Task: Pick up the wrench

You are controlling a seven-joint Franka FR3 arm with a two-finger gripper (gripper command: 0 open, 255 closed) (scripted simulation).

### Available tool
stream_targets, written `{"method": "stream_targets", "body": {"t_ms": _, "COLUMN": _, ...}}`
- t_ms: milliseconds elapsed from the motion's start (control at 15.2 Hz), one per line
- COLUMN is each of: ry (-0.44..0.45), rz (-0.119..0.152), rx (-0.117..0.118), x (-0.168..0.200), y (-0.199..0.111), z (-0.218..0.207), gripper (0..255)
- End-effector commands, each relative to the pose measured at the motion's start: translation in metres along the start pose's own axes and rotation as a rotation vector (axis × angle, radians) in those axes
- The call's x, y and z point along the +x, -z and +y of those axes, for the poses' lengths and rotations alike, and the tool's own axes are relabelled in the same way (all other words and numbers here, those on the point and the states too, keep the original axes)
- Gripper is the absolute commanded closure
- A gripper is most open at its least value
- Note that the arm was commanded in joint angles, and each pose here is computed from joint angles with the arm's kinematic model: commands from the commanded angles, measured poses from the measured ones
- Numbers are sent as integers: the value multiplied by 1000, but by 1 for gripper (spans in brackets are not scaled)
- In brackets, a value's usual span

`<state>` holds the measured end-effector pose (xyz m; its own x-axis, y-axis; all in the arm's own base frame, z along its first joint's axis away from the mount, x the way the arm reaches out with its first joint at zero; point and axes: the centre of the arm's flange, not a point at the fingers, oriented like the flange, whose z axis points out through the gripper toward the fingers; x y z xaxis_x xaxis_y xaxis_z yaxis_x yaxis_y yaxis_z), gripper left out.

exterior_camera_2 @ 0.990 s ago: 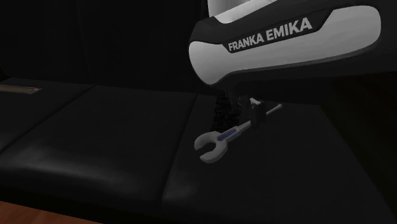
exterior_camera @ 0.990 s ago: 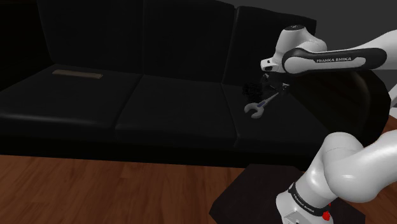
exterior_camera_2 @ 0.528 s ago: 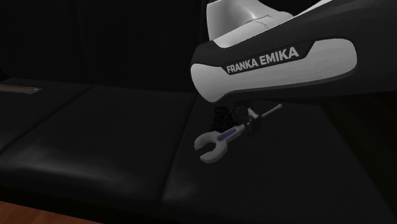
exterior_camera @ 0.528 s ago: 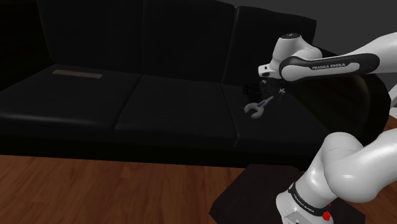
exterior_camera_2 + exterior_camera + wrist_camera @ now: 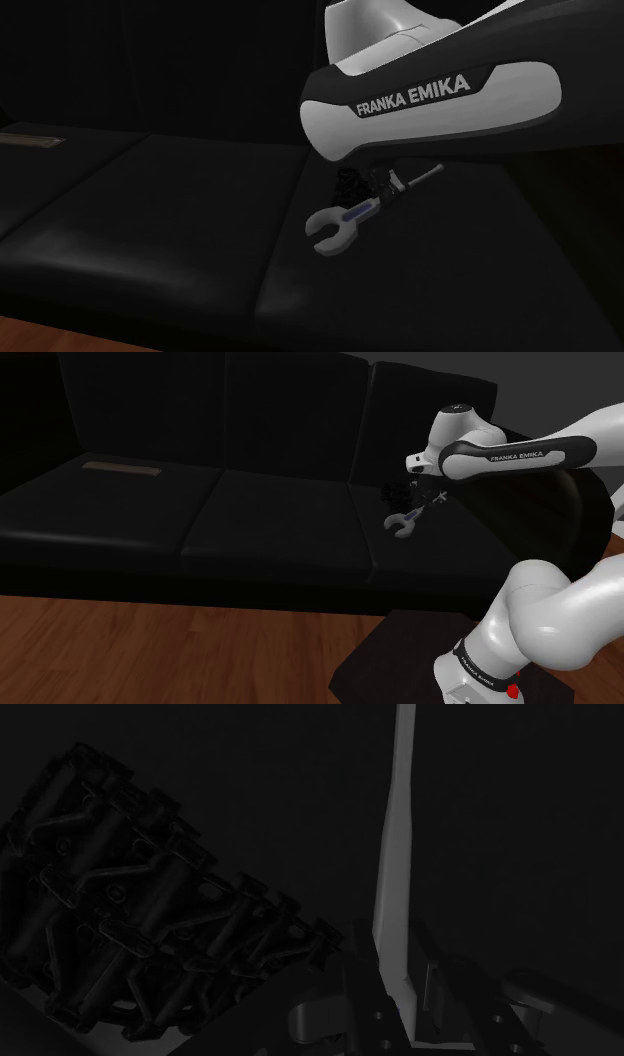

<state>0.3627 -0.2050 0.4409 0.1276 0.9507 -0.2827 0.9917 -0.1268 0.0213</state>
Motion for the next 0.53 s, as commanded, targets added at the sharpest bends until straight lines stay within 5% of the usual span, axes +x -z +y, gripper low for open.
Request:
{"method": "stream_targets", "body": {"t_ms": 0, "ry": 0, "rz": 0, "rx": 0, "x": 0, "y": -1, "z": 0, "gripper": 255}}
{"method": "stream_targets", "body": {"t_ms": 462, "ry": 0, "rz": 0, "rx": 0, "x": -10, "y": 35, "z": 1, "gripper": 255}}
